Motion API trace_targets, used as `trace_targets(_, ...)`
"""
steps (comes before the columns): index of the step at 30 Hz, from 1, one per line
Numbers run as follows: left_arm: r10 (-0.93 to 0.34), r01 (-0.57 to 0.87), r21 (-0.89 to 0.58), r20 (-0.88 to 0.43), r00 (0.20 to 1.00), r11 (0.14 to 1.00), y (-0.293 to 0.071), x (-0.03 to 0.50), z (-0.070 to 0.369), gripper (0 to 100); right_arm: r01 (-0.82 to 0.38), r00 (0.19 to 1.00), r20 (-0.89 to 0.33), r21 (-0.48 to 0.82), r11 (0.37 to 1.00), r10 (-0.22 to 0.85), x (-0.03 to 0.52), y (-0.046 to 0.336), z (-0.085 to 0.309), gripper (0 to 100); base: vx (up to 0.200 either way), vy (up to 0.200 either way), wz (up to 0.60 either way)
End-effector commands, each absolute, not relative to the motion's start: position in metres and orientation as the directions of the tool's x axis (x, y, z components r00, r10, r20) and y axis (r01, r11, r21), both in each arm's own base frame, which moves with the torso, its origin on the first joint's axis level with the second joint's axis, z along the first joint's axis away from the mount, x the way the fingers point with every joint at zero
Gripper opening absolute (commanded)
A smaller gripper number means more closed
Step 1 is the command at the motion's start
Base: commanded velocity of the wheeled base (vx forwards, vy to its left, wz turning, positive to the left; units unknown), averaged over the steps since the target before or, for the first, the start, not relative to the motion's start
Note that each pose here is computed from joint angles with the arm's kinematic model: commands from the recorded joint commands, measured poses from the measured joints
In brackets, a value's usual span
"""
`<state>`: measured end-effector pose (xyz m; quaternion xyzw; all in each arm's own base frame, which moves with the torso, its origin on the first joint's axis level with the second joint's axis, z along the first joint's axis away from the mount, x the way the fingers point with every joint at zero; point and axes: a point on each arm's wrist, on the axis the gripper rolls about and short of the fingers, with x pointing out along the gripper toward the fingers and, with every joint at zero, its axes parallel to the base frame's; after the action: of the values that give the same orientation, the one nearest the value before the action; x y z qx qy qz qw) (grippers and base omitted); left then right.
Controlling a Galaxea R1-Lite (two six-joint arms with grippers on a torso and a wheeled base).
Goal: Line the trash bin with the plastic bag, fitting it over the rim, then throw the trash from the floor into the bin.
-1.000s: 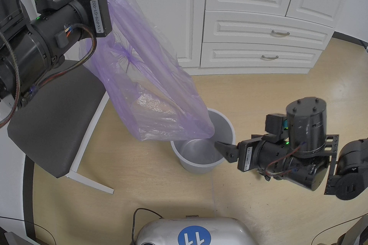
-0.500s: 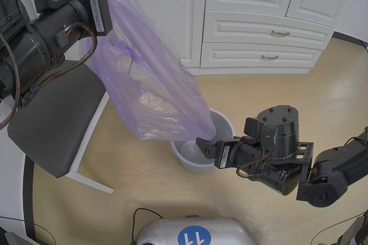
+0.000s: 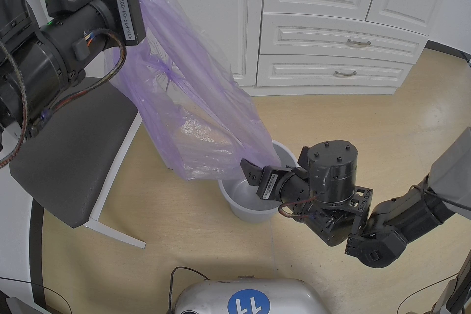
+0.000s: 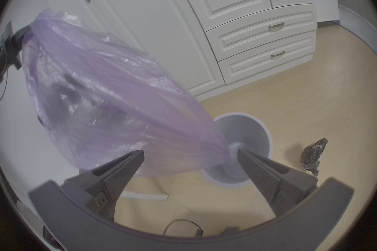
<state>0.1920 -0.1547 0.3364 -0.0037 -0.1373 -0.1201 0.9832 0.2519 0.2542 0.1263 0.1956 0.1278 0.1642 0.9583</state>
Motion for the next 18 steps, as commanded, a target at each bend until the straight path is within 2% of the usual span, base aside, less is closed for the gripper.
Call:
trace_targets(1,-0.235,0.237,0.026,0.270,0.934,0.971,-0.155,0.193,0.336,0,-0.235,0.928,-0.164,0.435,0.869,0.333,0.267,0.257,0.118,100,0.000,0.000,0.00)
trace_targets(5,-0.234,0.237,0.025,0.273,0.933,0.971,-0.155,0.192,0.337,0,-0.238,0.938,-0.123,0.455,0.858,0.325,0.272,0.255,0.121,100,0.000,0.000,0.00)
trace_targets(11,-0.233,0.237,0.021,0.279,0.931,0.971,-0.153,0.191,0.339,0,-0.222,0.936,-0.146,0.463,0.858,0.321,0.277,0.259,0.109,100,0.000,0.000,0.00)
trace_targets(18,-0.231,0.243,-0.006,0.289,0.929,0.970,-0.153,0.190,0.339,0,-0.197,0.936,-0.144,0.540,0.818,0.320,0.289,0.256,0.107,100,0.000,0.000,0.00)
